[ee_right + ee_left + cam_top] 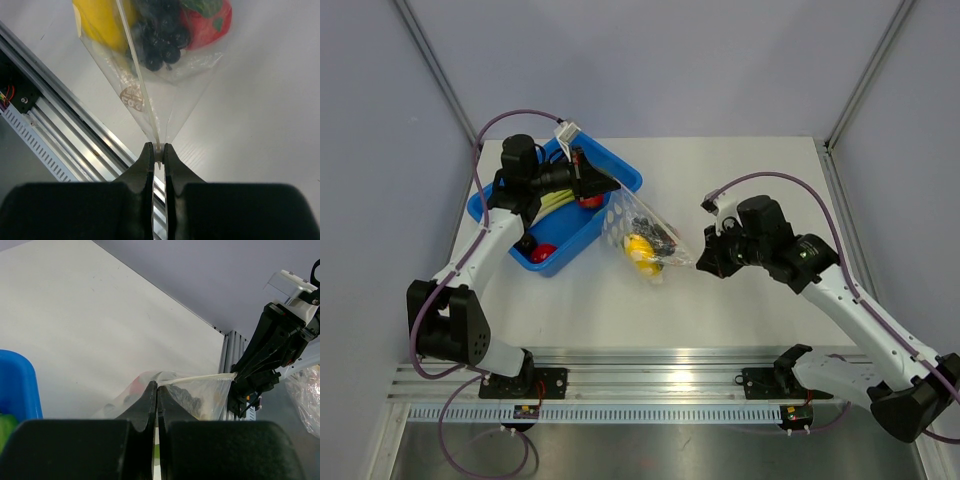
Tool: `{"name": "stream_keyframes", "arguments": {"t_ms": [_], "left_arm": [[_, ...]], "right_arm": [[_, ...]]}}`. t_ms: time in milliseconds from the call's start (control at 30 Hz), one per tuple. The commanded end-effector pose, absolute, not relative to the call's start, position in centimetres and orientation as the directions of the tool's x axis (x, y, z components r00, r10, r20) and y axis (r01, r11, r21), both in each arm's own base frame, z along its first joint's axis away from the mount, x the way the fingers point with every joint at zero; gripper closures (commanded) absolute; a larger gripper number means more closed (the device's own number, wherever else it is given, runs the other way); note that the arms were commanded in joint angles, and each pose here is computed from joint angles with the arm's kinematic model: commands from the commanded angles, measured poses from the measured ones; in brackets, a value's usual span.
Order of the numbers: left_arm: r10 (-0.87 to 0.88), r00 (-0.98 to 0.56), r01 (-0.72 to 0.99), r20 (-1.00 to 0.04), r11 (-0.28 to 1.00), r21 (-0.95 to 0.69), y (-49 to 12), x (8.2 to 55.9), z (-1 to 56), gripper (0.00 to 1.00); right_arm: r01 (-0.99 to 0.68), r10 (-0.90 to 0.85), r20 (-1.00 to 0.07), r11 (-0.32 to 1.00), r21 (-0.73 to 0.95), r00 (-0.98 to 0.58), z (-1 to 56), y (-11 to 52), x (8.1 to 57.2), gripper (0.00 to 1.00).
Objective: Place the food in the zip-top bag and seal the zipper
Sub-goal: Zip the zipper food storage bag at the center of the board, then place the zipper food storage bag at the center of the board.
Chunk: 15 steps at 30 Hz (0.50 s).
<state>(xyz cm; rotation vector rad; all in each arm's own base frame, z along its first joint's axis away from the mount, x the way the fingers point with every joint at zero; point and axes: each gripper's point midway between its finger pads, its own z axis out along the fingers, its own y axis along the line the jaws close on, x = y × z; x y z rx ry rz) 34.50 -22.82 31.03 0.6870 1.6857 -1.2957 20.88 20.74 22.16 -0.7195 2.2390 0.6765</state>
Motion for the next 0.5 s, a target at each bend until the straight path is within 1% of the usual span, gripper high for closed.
{"name": "stream_keyframes", "arguments": {"t_ms": [0,67,100,200,267,300,400,433,467], "left_arm": [[-0.15,-0.314,0.869,-0.937,0.352,-0.348,-21.7,35.3,34.8,1.0],[-0.157,-0.31,0.877,-0.938,0.332,-0.346,-22.2,35.1,35.2,1.0],[-0.159,-0.315,0.878,-0.936,0.325,-0.351,-22.6,35.2,35.3,1.0],[-0.144,-0.341,0.884,-0.929,0.288,-0.369,-24.8,34.7,35.1,1.0],[-0.135,-0.341,0.895,-0.931,0.258,-0.365,-26.8,34.1,35.7,1.0],[-0.129,-0.35,0.891,-0.928,0.259,-0.372,-27.6,34.6,35.1,1.0],[-0.123,-0.335,0.904,-0.934,0.239,-0.355,-30.4,35.0,36.2,1.0],[-0.11,-0.366,0.893,-0.924,0.237,-0.382,-31.3,35.9,35.2,1.0],[-0.119,-0.346,0.907,-0.931,0.21,-0.364,-32.4,36.1,36.8,1.0]], "right_arm": [[-0.618,-0.304,-0.698,0.745,0.25,-0.649,21.3,19.6,19.9,1.0],[-0.593,-0.286,-0.719,0.776,0.215,-0.634,21.9,19.1,20.8,1.0],[-0.545,-0.269,-0.732,0.822,0.163,-0.626,22.1,18.1,22.0,1.0],[-0.436,-0.221,-0.761,0.895,0.089,-0.61,23.4,16.4,24.1,1.0],[-0.319,-0.194,-0.778,0.948,0.009,-0.597,24.3,14.3,26.0,1.0],[-0.244,-0.187,-0.781,0.969,-0.046,-0.596,24.5,12.7,26.8,1.0],[-0.073,-0.126,-0.805,0.992,-0.102,-0.58,25.8,9.1,28.7,1.0],[-0.035,-0.108,-0.819,0.994,-0.107,-0.563,26.6,8.2,29.1,1.0],[0.02,-0.079,-0.837,0.994,-0.107,-0.541,27.5,7.0,29.7,1.0]]}}
